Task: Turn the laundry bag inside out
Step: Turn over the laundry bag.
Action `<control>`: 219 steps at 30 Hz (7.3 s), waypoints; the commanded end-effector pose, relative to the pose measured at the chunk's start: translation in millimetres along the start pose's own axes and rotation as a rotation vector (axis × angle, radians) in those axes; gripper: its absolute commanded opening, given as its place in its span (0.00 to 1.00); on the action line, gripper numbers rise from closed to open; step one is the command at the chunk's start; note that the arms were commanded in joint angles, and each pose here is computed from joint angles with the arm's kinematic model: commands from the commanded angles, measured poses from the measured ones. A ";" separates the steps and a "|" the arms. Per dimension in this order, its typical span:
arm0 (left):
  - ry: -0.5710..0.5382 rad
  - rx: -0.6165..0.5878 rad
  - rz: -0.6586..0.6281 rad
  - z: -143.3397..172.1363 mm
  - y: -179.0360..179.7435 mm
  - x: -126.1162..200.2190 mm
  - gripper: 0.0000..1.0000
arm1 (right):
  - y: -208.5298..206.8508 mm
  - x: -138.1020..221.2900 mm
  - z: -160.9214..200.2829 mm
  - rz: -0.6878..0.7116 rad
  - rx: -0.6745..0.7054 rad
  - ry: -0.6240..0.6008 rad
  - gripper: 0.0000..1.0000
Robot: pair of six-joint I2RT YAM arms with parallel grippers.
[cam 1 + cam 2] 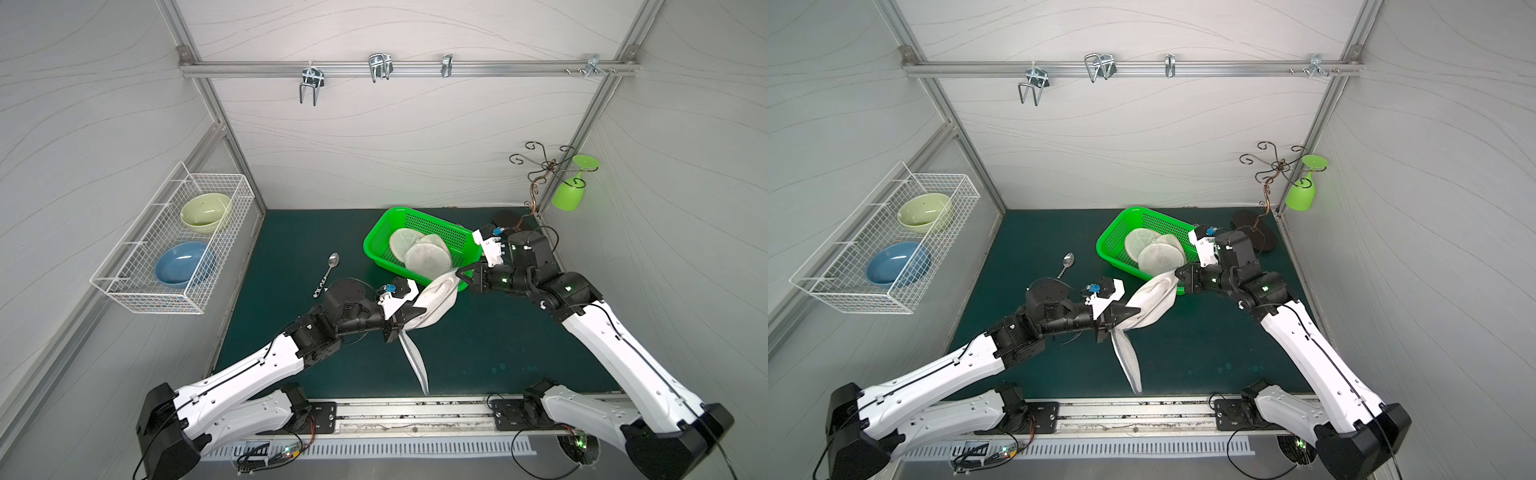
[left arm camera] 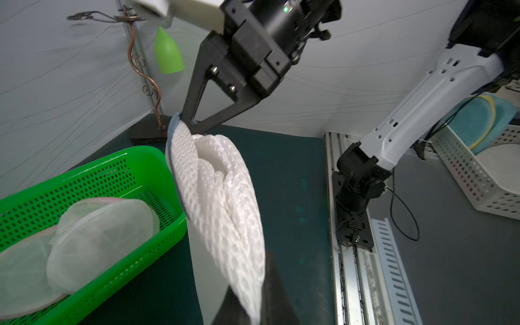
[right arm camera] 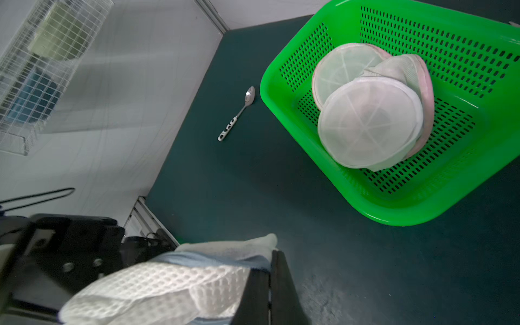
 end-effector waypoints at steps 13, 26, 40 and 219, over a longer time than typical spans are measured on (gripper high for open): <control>-0.390 -0.017 -0.273 -96.3 37.5 29.9 0.00 | -3.8 -11.4 24.3 -0.162 -0.126 0.094 0.33; -0.403 0.139 -0.427 -74.6 71.0 21.9 0.00 | 28.8 55.4 -22.1 -0.270 -0.255 -0.122 0.58; -0.438 0.179 -0.353 -80.4 66.4 10.2 0.00 | 43.4 14.3 -34.0 -0.327 -0.255 -0.028 0.44; 0.249 -0.642 -0.497 38.8 71.1 -39.4 0.00 | 59.0 70.0 -163.3 -0.550 -0.833 -0.370 0.00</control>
Point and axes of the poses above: each gripper's point midway between its finger pads, its own x axis back along the fingers, its own y axis along the line the jaws close on, z = x × y, the point moved 1 cm from there along x, back along the fingers, and after that the axes turned 3 degrees about -x, right-handed, at the moved point
